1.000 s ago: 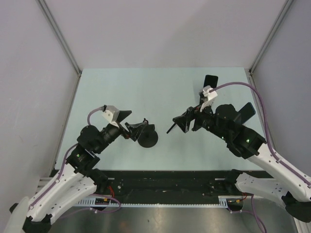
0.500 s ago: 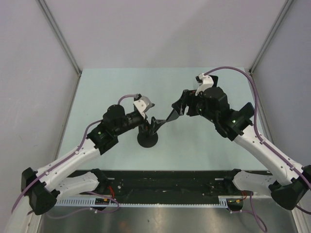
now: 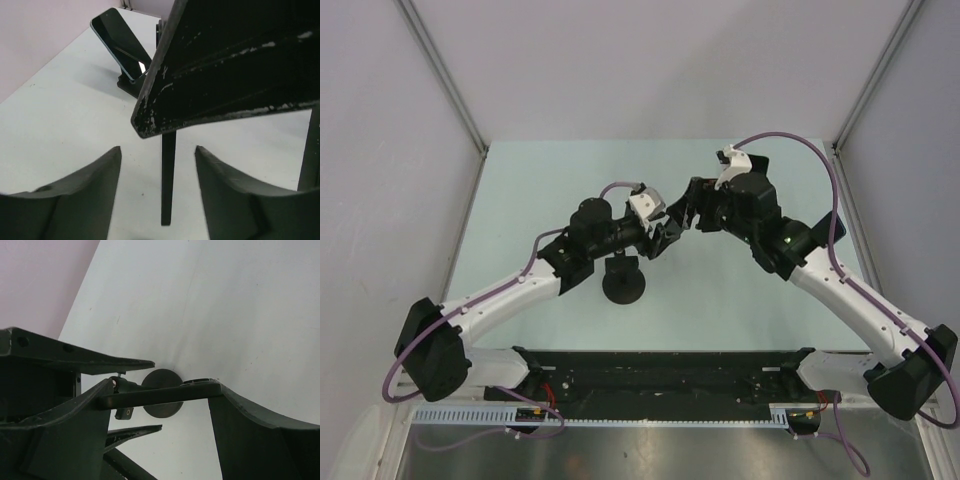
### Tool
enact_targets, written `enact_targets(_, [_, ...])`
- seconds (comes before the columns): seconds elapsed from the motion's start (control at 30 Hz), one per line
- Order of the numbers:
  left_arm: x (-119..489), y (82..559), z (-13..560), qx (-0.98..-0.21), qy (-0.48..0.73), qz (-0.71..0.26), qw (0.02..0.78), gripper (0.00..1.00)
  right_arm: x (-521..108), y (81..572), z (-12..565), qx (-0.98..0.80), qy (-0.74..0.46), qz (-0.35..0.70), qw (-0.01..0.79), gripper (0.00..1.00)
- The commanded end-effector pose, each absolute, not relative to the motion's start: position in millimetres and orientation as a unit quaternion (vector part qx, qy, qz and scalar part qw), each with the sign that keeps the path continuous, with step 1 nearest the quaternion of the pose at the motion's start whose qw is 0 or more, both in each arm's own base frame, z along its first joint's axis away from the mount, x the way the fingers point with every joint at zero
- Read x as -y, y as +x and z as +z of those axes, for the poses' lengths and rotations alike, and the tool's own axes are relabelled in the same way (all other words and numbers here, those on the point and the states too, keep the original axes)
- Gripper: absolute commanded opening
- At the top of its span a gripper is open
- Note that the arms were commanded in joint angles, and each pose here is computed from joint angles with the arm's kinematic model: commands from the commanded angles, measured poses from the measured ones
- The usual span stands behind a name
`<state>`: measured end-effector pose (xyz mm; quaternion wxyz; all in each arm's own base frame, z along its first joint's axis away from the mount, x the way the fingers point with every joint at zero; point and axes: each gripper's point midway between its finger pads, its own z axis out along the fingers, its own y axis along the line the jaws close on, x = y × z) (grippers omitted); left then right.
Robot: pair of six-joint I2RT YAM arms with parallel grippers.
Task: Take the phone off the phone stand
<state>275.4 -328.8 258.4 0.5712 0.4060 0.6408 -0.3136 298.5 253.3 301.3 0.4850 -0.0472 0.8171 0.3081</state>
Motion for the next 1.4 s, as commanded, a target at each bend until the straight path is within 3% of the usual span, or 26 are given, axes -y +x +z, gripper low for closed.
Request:
enact_targets(0.0, [341, 280, 294, -0.583, 0.428, -0.315, 0.614, 0.58, -264, 308, 357, -0.764, -0.034, 0.360, 0.534, 0.00])
enact_targets(0.03, [341, 279, 293, -0.581, 0.431, -0.315, 0.615, 0.38, -264, 309, 357, -0.764, -0.033, 0.360, 0.534, 0.00])
enact_targets(0.1, [339, 281, 292, -0.581, 0.428, -0.311, 0.619, 0.16, -265, 309, 356, -0.764, -0.037, 0.361, 0.533, 0.00])
enact_targets(0.13, [337, 282, 293, -0.580, 0.426, -0.308, 0.622, 0.00, -266, 309, 353, -0.767, -0.039, 0.358, 0.531, 0.00])
enact_targets(0.27, [328, 285, 291, -0.585, 0.413, -0.304, 0.628, 0.00, -265, 312, 349, -0.769, -0.052, 0.346, 0.534, 0.00])
enact_targets(0.33, [321, 289, 294, -0.595, 0.392, -0.310, 0.629, 0.00, -264, 312, 351, -0.765, -0.063, 0.344, 0.541, 0.09])
enact_targets(0.37, [317, 292, 295, -0.599, 0.384, -0.313, 0.629, 0.01, -263, 310, 356, -0.760, -0.068, 0.344, 0.547, 0.31])
enact_targets(0.4, [311, 297, 297, -0.605, 0.373, -0.316, 0.629, 0.00, -264, 306, 359, -0.756, -0.078, 0.352, 0.547, 0.43])
enact_targets(0.43, [307, 299, 298, -0.613, 0.356, -0.328, 0.625, 0.01, -262, 306, 362, -0.751, -0.088, 0.348, 0.555, 0.62])
enact_targets(0.57, [285, 317, 307, -0.635, 0.301, -0.347, 0.621, 0.00, -250, 304, 367, -0.745, -0.110, 0.330, 0.570, 0.87])
enact_targets(0.67, [262, 338, 310, -0.653, 0.257, -0.347, 0.622, 0.00, -234, 307, 363, -0.751, -0.117, 0.301, 0.576, 0.96])
enact_targets(0.97, [187, 411, 290, -0.712, 0.146, -0.335, 0.600, 0.00, -202, 294, 358, -0.746, -0.128, 0.270, 0.595, 1.00])
enact_targets(1.13, [131, 468, 217, -0.796, 0.084, -0.311, 0.513, 0.01, -195, 294, 336, -0.762, -0.118, 0.258, 0.581, 1.00])
enact_targets(1.17, [126, 482, 228, -0.794, 0.089, -0.306, 0.517, 0.00, -191, 294, 334, -0.765, -0.113, 0.251, 0.582, 1.00])
enact_targets(1.23, [115, 496, 186, -0.824, 0.078, -0.312, 0.466, 0.00, -188, 293, 325, -0.775, -0.111, 0.242, 0.574, 1.00])
enact_targets(1.37, [93, 527, 161, -0.836, 0.043, -0.332, 0.435, 0.01, -178, 292, 316, -0.787, -0.098, 0.220, 0.568, 1.00])
